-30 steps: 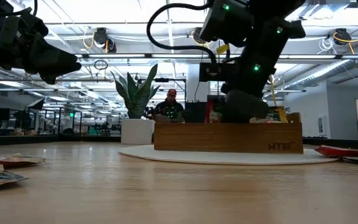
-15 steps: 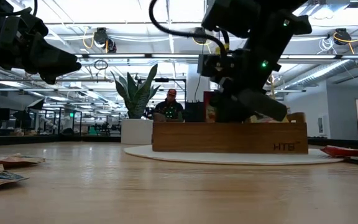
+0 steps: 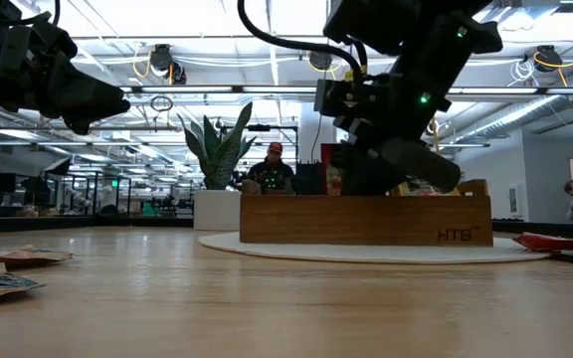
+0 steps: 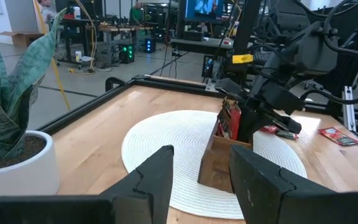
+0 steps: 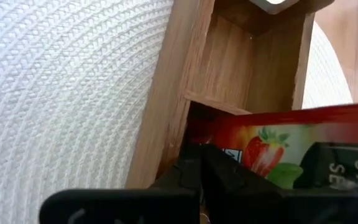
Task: Pick & Place Tea
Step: Put the red tea bag into the middle section of the wooden organizer
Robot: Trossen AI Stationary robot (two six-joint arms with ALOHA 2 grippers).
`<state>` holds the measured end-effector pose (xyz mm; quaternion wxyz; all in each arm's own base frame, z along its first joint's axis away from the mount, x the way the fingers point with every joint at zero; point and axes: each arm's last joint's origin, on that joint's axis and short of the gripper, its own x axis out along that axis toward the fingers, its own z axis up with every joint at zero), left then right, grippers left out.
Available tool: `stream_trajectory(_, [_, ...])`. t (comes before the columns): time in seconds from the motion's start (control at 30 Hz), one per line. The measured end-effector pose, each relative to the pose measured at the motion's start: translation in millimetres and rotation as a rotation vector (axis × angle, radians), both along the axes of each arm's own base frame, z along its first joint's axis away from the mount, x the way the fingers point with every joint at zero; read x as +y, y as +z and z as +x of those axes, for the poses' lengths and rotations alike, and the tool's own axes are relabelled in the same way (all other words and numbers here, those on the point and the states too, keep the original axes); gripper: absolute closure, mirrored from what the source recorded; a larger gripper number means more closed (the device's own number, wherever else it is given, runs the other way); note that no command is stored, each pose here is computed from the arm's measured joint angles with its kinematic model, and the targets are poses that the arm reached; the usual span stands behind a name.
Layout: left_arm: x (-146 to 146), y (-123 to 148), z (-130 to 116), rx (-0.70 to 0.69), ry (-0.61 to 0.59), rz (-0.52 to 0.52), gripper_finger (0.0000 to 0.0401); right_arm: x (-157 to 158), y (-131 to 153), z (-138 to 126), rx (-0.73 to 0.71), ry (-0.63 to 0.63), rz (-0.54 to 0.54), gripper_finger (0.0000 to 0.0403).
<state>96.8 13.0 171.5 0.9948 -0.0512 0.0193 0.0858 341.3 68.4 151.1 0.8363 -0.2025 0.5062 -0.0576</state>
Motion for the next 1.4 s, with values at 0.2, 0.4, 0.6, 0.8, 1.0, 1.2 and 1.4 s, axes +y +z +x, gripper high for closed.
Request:
stream_trajectory(0.2, [0, 0, 0, 0.0, 0.0, 0.0, 0.0244, 0, 4, -3, 0.002, -0.033, 0.018, 0.0403])
stream_trajectory(0.4, [0, 0, 0, 0.0, 0.0, 0.0, 0.0244, -1, 24, -8, -0.065, -0.074, 0.057, 0.0403])
stream_trajectory(0.6, [0, 0, 0, 0.0, 0.0, 0.0, 0.0244, 3, 47, -16, -0.146, -0.11, 0.111, 0.0403])
stream_trajectory(0.8, [0, 0, 0, 0.0, 0.0, 0.0, 0.0244, 31, 80, -31, -0.268, -0.024, 0.216, 0.0403])
stream_trajectory(1.0, [0, 0, 0, 0.0, 0.0, 0.0, 0.0244, 71, 107, -37, -0.563, 0.281, 0.579, 0.0402])
stream_trajectory(1.2, [0, 0, 0, 0.0, 0.0, 0.0, 0.0244, 94, 97, -44, -0.632, 0.414, 0.528, 0.0337])
stream_trajectory(1.4, [0, 0, 0, 0.0, 0.0, 0.0, 0.0244, 98, 71, -62, -0.439, 0.134, 0.238, 0.0226])
